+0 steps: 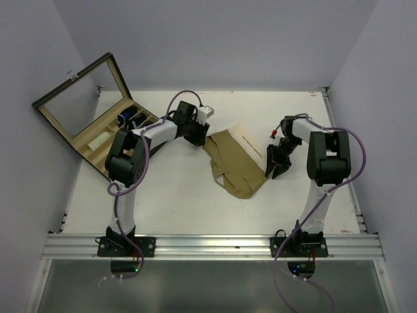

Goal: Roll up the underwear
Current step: Flatten the underwear

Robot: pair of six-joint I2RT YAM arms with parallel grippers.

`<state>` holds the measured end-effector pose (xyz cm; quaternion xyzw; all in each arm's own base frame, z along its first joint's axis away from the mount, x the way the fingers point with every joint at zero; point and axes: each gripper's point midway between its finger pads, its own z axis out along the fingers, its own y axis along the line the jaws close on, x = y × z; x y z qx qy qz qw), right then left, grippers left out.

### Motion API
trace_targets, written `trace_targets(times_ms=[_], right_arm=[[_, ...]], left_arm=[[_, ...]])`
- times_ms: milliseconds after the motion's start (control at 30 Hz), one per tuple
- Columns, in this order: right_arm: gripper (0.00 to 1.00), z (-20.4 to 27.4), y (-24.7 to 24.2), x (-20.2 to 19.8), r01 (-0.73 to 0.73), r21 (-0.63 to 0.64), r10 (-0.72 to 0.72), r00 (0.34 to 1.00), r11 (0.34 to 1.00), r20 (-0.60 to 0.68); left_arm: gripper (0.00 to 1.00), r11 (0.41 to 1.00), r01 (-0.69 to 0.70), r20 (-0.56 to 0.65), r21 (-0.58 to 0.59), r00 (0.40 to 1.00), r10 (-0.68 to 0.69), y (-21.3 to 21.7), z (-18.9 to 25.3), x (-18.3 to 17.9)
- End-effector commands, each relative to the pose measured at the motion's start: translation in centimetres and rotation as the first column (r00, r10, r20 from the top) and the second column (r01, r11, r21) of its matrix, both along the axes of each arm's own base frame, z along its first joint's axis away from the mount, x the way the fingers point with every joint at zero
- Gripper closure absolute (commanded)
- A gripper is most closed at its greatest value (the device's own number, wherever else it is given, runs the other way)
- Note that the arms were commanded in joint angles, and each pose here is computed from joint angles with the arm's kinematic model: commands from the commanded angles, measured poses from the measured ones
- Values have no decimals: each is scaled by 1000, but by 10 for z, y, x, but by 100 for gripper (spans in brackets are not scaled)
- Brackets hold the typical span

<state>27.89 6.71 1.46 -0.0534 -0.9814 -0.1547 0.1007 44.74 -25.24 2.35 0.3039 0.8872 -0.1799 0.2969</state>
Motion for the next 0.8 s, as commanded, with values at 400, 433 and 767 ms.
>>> trace_targets(times_ms=[400, 433, 767], right_arm=[[55, 3, 5, 14, 64, 14, -64, 998, 998, 16], [57, 2, 4, 14, 59, 11, -59, 998, 998, 13], [100, 3, 1, 13, 19, 12, -20, 1000, 1000, 21]], left_arm=[[52, 999, 3, 75, -37, 997, 0, -7, 30, 5], [52, 999, 3, 73, -37, 997, 0, -7, 29, 5], [59, 995, 62, 7, -74, 998, -61, -15, 25, -10]])
